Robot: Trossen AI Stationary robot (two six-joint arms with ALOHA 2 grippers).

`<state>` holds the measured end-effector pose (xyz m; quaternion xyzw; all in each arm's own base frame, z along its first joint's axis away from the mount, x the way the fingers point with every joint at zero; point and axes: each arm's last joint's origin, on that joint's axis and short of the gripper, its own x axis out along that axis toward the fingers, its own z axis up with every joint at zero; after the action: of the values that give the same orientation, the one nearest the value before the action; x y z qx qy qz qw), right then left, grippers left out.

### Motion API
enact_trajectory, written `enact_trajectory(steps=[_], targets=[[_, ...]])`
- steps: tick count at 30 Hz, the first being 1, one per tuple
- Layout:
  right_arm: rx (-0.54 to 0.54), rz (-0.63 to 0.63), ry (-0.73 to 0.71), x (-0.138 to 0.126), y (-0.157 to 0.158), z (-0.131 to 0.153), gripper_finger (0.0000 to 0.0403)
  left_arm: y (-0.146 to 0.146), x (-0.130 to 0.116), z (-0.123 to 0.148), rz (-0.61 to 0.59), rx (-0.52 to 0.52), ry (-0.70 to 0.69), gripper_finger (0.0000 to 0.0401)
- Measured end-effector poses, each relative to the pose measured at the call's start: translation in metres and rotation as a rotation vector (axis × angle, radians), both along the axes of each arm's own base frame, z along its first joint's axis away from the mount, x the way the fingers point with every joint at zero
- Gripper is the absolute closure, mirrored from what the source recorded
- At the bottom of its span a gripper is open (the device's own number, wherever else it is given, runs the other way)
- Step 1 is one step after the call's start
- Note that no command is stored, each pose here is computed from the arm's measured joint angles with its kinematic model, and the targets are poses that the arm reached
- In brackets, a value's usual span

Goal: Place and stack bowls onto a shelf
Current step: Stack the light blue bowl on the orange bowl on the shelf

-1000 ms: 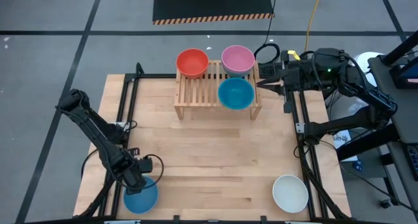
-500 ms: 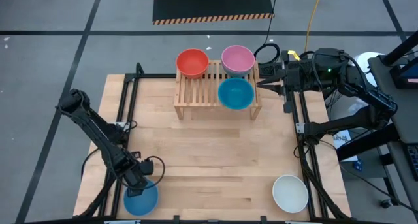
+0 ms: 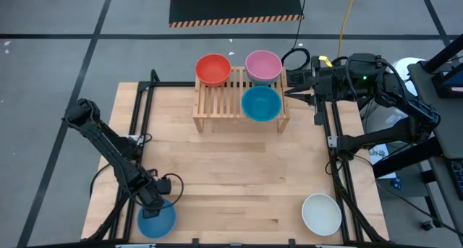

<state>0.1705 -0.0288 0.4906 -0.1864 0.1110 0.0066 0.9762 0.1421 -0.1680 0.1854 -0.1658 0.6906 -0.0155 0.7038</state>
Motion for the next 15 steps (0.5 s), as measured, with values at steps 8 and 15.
enact_trajectory(steps=[8, 15], targets=[[0.000, 0.000, 0.000, 0.000, 0.000, 0.000, 0.0390, 0.007, 0.008, 0.003, 0.202, -0.056, 0.059, 0.0392], [0.005, -0.002, 0.000, 0.000, 0.000, 0.000, 0.0390, 0.025, 0.022, 0.044, 0.234, -0.168, -0.052, 0.0392]])
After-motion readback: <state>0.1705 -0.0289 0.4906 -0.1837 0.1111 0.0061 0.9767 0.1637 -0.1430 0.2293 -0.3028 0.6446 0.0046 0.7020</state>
